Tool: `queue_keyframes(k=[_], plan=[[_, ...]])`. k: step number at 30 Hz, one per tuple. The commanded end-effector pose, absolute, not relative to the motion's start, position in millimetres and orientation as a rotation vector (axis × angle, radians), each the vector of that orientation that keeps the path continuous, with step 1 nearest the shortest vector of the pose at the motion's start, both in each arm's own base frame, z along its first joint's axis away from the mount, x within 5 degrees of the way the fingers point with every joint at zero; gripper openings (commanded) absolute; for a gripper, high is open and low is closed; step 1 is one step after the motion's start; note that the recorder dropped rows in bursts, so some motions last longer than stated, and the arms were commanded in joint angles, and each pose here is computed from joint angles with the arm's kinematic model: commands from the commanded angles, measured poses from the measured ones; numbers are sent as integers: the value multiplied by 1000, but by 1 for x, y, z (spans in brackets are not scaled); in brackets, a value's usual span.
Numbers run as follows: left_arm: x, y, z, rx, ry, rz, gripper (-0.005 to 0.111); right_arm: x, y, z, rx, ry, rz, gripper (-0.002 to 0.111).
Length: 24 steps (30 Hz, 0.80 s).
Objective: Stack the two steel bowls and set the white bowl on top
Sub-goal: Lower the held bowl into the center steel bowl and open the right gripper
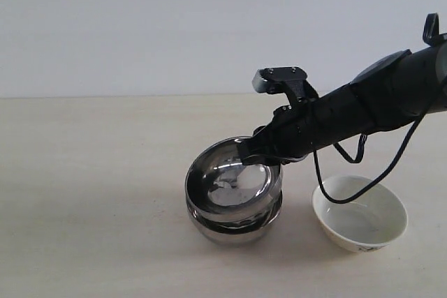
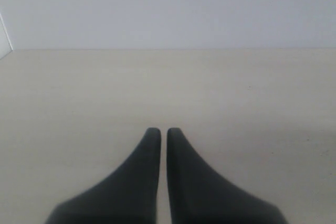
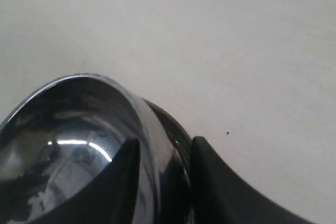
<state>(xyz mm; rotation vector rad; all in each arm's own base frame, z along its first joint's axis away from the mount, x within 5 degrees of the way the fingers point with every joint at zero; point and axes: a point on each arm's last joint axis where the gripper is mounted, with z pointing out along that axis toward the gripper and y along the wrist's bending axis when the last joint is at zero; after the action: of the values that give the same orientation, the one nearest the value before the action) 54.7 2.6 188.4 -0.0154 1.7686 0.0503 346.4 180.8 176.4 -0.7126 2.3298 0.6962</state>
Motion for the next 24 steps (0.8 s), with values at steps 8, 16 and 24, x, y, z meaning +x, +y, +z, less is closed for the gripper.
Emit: queue_keyframes(k=[8,16,24], plan=[[55,3,187,-30,1768,39,4,345,182,177,-749,2314,703,0],[55,3,187,-30,1768,39,4,348,181,167,-747,2334,677,0],[55,3,187,-30,1768,39,4,348,181,167,-745,2333,675,0]])
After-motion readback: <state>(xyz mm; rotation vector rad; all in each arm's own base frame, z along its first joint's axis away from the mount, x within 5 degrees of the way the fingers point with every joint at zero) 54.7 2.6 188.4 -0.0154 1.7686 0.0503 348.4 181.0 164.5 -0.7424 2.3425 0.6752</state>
